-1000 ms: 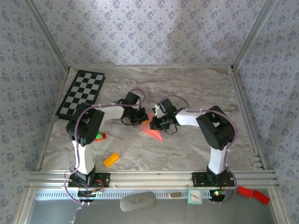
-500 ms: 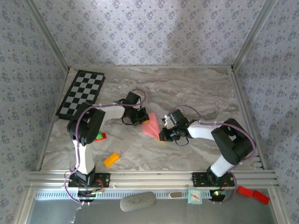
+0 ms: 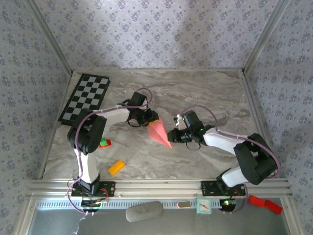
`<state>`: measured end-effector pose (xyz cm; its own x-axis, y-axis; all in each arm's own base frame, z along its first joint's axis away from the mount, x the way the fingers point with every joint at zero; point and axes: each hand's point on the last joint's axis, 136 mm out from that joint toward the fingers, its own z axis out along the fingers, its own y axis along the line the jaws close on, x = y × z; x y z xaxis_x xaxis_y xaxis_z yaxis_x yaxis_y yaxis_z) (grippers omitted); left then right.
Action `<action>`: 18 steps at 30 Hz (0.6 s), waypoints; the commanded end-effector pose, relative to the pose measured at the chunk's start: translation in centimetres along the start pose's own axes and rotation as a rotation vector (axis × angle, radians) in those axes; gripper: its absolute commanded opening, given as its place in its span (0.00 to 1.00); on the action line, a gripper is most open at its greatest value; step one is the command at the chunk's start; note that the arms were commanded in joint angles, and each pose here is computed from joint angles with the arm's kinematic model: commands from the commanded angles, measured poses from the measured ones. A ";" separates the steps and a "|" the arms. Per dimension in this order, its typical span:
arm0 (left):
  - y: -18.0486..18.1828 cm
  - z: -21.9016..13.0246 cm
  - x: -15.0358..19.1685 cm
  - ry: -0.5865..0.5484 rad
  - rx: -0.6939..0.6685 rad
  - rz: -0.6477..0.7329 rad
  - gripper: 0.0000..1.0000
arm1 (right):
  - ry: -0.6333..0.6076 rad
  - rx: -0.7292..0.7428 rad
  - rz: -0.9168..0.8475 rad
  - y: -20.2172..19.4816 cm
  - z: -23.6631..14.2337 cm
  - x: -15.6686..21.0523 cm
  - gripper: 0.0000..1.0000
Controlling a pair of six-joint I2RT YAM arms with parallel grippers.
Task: Fold a paper plane with a square sheet of paper (pick it up from the middle)
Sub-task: Fourth fold the wing at the center of the table, then pick up the paper from the center of the table.
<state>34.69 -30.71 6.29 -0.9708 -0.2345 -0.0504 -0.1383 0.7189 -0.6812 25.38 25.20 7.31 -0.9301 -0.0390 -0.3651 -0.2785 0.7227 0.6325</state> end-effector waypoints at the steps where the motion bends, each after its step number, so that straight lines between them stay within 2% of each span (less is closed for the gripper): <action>1: -1.7 -2.9 -1.1 -0.083 0.051 -0.029 0.40 | -0.079 -0.014 0.008 0.4 -0.4 -3.6 0.31; 5: -0.4 -4.0 -0.9 -0.114 0.082 -0.100 0.48 | -0.068 -0.043 0.011 -0.1 0.7 -5.1 0.37; 9: 0.8 -4.6 -0.1 -0.121 0.100 -0.145 0.53 | -0.019 -0.070 0.011 -0.4 2.3 -5.6 0.38; 18: 2.5 -4.4 1.3 -0.104 0.112 -0.184 0.57 | 0.054 -0.118 0.014 -0.6 4.8 -5.1 0.31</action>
<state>31.67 -25.90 5.67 -0.9064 -0.4212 0.0327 -0.3175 0.6281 -0.7104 31.21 27.19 4.88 -0.9527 -0.0335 -0.3022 -0.2435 0.6794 0.6922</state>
